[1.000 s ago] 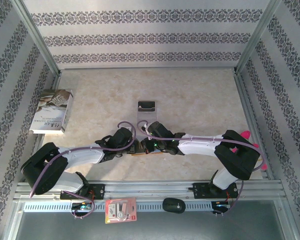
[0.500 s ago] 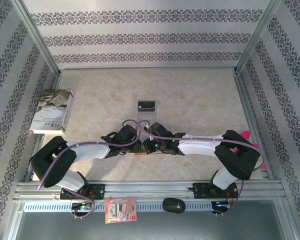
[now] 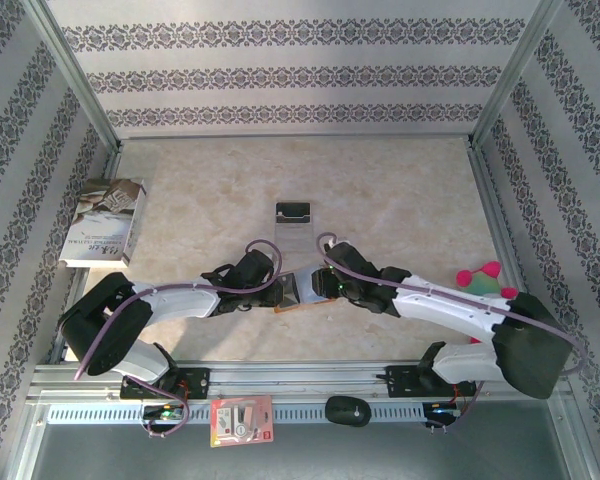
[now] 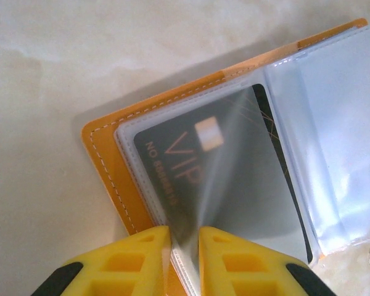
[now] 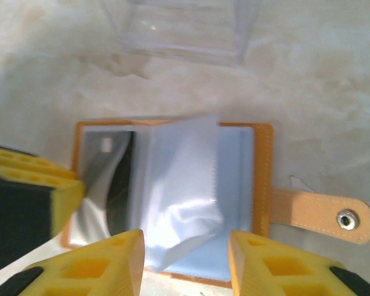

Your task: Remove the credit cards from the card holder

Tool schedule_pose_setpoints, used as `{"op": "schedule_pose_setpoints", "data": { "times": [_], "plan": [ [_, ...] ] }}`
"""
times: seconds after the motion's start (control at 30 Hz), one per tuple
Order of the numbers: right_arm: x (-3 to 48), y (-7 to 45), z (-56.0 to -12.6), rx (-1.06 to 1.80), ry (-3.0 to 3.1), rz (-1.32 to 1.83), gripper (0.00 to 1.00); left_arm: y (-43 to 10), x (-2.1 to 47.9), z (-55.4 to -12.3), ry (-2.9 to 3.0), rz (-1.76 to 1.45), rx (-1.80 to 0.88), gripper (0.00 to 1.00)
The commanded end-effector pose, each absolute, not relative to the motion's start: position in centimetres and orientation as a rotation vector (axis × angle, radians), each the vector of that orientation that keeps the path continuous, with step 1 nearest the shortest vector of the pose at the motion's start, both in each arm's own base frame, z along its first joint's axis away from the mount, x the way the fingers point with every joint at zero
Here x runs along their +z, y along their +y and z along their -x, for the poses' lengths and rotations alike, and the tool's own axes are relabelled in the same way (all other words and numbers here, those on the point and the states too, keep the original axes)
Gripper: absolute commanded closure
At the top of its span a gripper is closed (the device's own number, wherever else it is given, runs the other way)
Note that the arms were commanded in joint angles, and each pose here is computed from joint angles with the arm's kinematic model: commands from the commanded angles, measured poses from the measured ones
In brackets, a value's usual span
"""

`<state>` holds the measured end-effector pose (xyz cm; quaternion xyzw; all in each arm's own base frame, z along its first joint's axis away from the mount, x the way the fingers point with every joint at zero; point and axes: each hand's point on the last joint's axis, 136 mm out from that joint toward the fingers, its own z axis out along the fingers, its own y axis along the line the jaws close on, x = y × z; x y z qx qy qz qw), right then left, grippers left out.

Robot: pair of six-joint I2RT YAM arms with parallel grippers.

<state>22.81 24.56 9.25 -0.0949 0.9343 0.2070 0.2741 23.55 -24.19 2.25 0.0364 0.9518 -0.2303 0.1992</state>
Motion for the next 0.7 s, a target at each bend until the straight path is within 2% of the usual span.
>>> {"op": "schedule_pose_setpoints", "data": {
  "times": [0.0, 0.2, 0.4, 0.67],
  "plan": [
    [11.0, 27.8, -22.4, 0.715, 2.508, 0.453, 0.62, -22.0, -0.3, -20.6, 2.797, -0.160, -0.531, 0.80],
    [9.3, 31.1, -22.8, 0.945, 2.632, 0.467, 0.79, -21.8, -1.0, -20.3, 2.815, -0.166, -0.523, 0.80],
    [5.8, 30.5, -23.1, 0.987, 2.763, 0.400, 0.81, -21.9, -1.3, -20.3, 2.813, -0.172, -0.528, 0.80],
    [4.4, 30.3, -23.1, 1.001, 2.789, 0.409, 0.81, -21.9, -1.7, -20.2, 2.827, -0.176, -0.530, 0.83]
  ]
}}
